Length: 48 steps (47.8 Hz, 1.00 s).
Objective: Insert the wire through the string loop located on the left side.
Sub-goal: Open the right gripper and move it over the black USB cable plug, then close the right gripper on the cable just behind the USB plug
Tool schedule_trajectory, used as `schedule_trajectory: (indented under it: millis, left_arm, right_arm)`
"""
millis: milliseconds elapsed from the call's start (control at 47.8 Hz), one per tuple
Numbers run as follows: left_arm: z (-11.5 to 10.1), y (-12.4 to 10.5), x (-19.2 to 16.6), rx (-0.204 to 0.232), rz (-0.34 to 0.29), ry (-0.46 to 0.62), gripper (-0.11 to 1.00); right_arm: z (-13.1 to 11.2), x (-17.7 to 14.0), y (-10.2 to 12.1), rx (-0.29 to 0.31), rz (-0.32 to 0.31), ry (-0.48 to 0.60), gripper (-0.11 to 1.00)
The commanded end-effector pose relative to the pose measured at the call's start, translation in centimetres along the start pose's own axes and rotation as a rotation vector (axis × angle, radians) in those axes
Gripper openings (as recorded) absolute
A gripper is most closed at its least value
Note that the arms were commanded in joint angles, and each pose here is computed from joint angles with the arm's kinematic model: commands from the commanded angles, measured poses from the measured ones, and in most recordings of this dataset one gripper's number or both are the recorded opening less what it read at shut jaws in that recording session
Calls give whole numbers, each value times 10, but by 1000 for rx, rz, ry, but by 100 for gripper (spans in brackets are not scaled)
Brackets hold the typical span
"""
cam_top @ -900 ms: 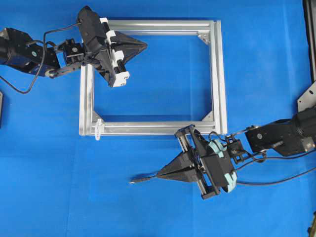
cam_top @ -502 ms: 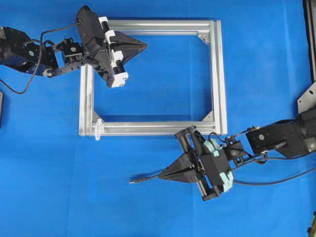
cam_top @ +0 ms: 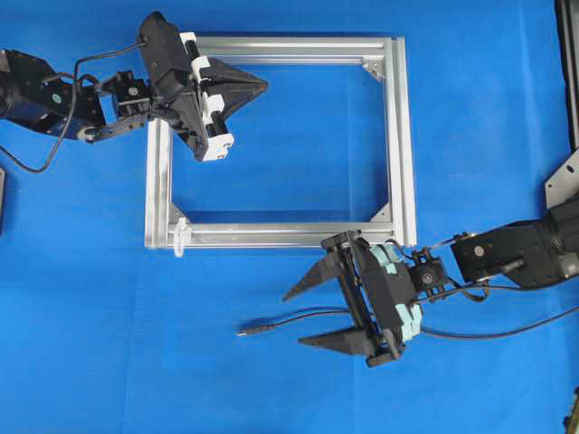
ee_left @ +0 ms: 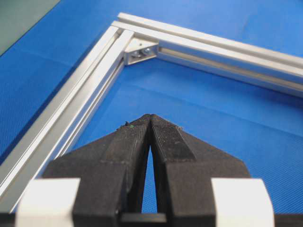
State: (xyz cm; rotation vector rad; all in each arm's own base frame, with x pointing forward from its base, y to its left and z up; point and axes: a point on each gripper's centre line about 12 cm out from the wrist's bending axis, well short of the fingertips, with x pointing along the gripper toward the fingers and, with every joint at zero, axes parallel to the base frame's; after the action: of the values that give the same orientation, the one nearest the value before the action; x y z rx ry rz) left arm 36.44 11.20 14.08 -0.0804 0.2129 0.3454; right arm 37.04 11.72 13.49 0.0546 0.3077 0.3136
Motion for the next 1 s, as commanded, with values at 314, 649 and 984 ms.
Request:
schedule_trajectory:
  millis: [314,649,984]
  left_arm:
    - [14,0,-1,-5,-1,-40,0]
    - [10,1,-4,-8,2,-29,0]
    - [8,2,-6,-9,4,-22,0]
  right_arm:
    - [6,7,2,33,-11,-25,93]
    - [-32,34,0,99,-56,43,93]
    - [-50,42,-3,121,-80,71,93]
